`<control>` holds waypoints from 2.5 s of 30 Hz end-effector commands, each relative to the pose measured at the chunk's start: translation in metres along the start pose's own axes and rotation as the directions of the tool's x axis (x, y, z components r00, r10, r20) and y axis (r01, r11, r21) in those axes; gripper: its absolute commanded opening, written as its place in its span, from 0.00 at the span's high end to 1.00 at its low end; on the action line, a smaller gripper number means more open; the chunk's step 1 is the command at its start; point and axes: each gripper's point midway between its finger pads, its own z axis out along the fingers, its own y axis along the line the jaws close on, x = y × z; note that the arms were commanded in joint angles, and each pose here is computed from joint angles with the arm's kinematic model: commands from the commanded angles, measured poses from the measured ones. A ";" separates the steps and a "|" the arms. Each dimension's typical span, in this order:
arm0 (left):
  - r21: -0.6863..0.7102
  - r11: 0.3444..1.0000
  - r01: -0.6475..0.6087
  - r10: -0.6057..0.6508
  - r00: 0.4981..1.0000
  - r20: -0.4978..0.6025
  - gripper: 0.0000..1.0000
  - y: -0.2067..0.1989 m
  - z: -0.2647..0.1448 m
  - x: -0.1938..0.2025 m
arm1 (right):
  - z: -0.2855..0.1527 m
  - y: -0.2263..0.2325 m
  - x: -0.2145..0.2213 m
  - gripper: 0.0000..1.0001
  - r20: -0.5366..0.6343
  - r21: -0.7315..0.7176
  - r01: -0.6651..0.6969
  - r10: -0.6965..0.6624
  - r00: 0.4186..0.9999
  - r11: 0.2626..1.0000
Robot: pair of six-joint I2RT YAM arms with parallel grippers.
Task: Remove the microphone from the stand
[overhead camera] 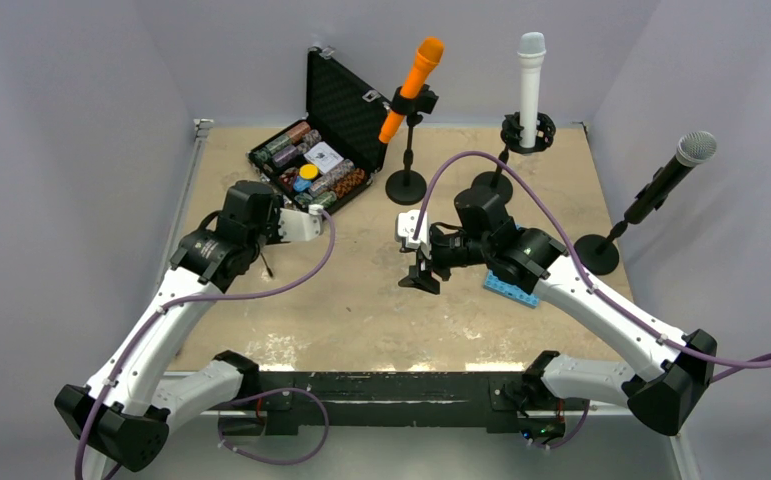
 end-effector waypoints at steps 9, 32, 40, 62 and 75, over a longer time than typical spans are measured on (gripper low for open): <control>-0.071 0.995 0.070 -0.072 0.997 -0.031 0.46 0.008 0.003 0.006 | -0.001 -0.004 -0.010 0.32 0.038 0.010 -0.003 0.003 0.999 1.000; -0.170 0.810 0.561 -0.542 0.827 0.147 0.08 0.075 -0.146 0.030 | -0.013 -0.018 -0.046 0.32 0.067 0.031 -0.027 0.025 0.997 0.999; -0.241 0.795 0.557 -0.604 0.764 -0.228 0.14 -0.004 -0.147 0.112 | -0.018 -0.040 -0.072 0.32 0.116 0.090 -0.057 0.046 0.992 0.994; -0.289 0.543 0.788 -0.756 0.310 -0.576 0.40 -0.127 -0.007 0.225 | -0.022 -0.056 -0.073 0.32 0.146 0.134 -0.115 0.096 0.985 0.984; -0.273 0.546 0.792 -0.702 0.254 -0.665 0.41 -0.172 0.044 0.285 | -0.019 -0.069 -0.070 0.32 0.139 0.172 -0.117 0.094 0.986 0.978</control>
